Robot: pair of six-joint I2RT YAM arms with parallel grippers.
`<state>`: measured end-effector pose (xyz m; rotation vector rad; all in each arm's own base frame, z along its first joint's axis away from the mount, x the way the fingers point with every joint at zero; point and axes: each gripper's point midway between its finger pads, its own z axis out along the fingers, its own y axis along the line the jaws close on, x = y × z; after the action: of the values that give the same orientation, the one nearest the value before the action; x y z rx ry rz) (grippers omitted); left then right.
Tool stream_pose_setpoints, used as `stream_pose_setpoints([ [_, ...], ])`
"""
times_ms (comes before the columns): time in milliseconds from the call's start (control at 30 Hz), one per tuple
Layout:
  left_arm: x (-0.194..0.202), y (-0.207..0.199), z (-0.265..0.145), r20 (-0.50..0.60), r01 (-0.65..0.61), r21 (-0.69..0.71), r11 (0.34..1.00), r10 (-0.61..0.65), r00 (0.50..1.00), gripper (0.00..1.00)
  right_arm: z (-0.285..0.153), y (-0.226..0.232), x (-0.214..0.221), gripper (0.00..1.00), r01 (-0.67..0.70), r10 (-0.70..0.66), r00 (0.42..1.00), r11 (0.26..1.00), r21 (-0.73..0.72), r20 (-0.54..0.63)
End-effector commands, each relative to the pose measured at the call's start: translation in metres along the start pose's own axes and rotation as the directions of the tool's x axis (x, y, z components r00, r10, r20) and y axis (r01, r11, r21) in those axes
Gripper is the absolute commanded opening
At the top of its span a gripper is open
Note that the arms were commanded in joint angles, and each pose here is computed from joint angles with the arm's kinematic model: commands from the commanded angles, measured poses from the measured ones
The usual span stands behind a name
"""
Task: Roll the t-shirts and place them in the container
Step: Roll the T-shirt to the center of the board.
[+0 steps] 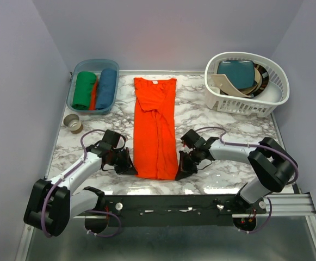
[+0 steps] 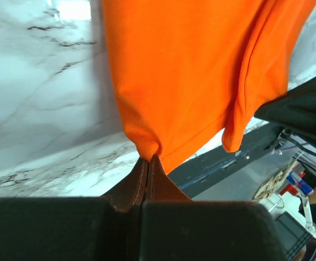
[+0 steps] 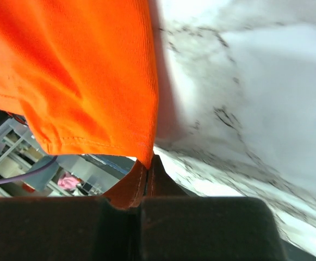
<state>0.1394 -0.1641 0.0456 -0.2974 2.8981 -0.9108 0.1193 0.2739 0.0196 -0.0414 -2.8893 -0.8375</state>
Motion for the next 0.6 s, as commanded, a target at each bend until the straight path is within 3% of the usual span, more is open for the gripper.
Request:
stream_pose_setpoints([
  [0, 0.003, -0.015, -0.004, -0.015, -0.052, 0.085, 0.995, 0.053, 0.998, 0.00, -0.012, -0.026, 0.003, 0.01, 0.008, -0.009, 1.000, 0.995, 0.100, 0.012],
  [567, -0.036, -0.018, -0.016, 0.105, -0.039, 0.085, 0.996, 0.030, 0.994, 0.00, -0.037, 0.023, -0.054, 0.00, 0.139, -0.140, 0.979, 0.990, 0.015, 0.147],
])
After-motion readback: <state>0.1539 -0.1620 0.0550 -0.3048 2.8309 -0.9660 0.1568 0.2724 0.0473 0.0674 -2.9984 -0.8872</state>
